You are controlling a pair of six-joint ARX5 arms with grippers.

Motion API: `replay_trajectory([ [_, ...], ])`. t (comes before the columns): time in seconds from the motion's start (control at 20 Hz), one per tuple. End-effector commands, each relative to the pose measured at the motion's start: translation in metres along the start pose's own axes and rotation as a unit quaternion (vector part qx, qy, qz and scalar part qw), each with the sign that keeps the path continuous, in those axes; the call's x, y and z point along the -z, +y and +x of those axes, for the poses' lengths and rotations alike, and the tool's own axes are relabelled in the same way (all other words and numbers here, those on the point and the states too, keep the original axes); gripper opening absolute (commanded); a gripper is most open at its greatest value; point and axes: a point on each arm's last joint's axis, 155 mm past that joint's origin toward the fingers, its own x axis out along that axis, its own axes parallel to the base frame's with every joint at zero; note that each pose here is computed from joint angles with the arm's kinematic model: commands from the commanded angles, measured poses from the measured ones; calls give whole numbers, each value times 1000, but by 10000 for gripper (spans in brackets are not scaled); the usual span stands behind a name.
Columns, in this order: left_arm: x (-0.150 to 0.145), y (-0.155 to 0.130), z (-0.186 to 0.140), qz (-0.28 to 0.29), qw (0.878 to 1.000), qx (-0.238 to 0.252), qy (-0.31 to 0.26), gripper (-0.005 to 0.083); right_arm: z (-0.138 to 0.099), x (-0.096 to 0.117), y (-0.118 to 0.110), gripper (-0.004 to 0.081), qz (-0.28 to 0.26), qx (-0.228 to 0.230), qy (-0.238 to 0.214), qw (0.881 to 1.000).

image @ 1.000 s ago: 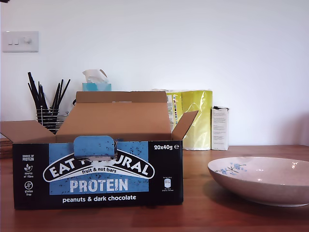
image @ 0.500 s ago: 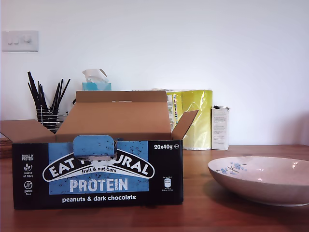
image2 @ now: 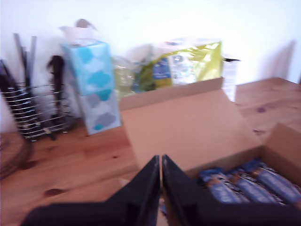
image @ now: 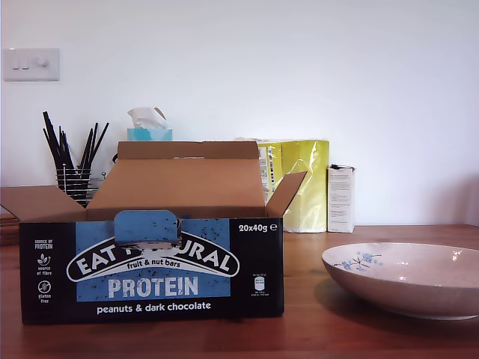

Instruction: Spread the side flaps of the carton box of snackbars

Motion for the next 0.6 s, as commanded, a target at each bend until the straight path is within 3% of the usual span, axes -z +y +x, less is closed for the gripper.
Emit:
replay_trajectory([
  [0.0,10,-3,-1,-4,1000,12,3,-21,-3,3,1,-13,5,-3,-13,1000],
  [0.35,56,-7,-13,-3,1000,13,-3,-21,-15,29,2,-13,-13,-6,-36,999],
  [0.45,61,-7,-17,5,1000,13,-12,-21,-12,38,1,-13,-31,-4,-26,999],
  [0.55,60,-8,-20,3,1000,13,-16,-21,-12,45,1,-13,-10,-3,-11,1000],
])
